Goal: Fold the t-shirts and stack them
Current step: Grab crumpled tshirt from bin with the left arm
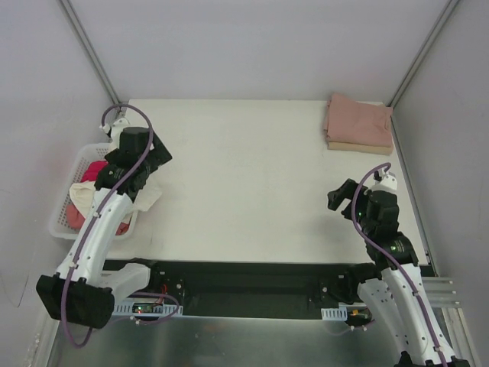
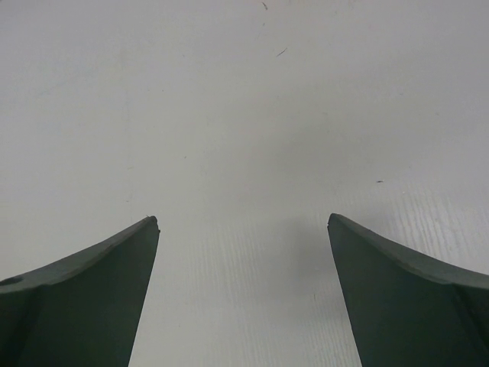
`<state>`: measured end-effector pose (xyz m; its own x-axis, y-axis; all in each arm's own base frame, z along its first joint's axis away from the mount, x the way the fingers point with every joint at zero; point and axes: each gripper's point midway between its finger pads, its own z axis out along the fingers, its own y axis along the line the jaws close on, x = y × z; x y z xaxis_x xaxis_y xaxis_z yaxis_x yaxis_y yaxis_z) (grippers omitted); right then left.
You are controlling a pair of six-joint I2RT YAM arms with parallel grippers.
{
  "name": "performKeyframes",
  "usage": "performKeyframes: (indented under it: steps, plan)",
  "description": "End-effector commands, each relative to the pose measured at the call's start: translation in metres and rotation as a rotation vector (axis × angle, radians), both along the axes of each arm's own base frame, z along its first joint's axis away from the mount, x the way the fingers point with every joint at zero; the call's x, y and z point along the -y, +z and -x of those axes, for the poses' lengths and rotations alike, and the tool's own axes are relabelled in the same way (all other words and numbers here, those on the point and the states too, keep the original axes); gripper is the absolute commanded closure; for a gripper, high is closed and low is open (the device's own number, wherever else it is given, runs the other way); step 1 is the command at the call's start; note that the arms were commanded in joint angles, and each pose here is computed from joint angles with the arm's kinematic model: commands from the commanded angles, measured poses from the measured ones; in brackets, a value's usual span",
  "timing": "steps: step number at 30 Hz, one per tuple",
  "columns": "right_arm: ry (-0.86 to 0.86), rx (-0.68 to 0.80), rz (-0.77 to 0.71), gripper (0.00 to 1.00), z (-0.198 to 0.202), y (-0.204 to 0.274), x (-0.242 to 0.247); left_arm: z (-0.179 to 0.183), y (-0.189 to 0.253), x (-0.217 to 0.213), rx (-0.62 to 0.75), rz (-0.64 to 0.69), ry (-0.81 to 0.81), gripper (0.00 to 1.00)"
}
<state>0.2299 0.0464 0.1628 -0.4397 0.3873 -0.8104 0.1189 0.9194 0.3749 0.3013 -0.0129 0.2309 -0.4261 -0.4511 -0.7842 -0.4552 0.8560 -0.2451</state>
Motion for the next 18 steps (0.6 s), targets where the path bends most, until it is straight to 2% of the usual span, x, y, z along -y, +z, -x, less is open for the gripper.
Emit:
performKeyframes:
  steps: [1, 5, 11, 18]
  plan:
    - [0.024, 0.038, -0.044, 0.03, -0.003, 0.011, -0.009, -0.015, -0.012, -0.027, -0.096, 0.003, 0.043, 0.01]
    - [0.036, 0.024, -0.040, 0.03, -0.004, 0.008, -0.011, -0.026, -0.026, -0.041, -0.151, 0.017, 0.080, 0.01]
    - [0.043, -0.004, -0.028, 0.03, -0.006, 0.003, -0.011, -0.034, -0.049, -0.056, -0.232, -0.020, 0.159, 0.02]
    - [0.047, -0.017, -0.022, 0.03, -0.008, -0.001, -0.012, -0.045, -0.071, -0.092, -0.316, -0.080, 0.272, 0.07]
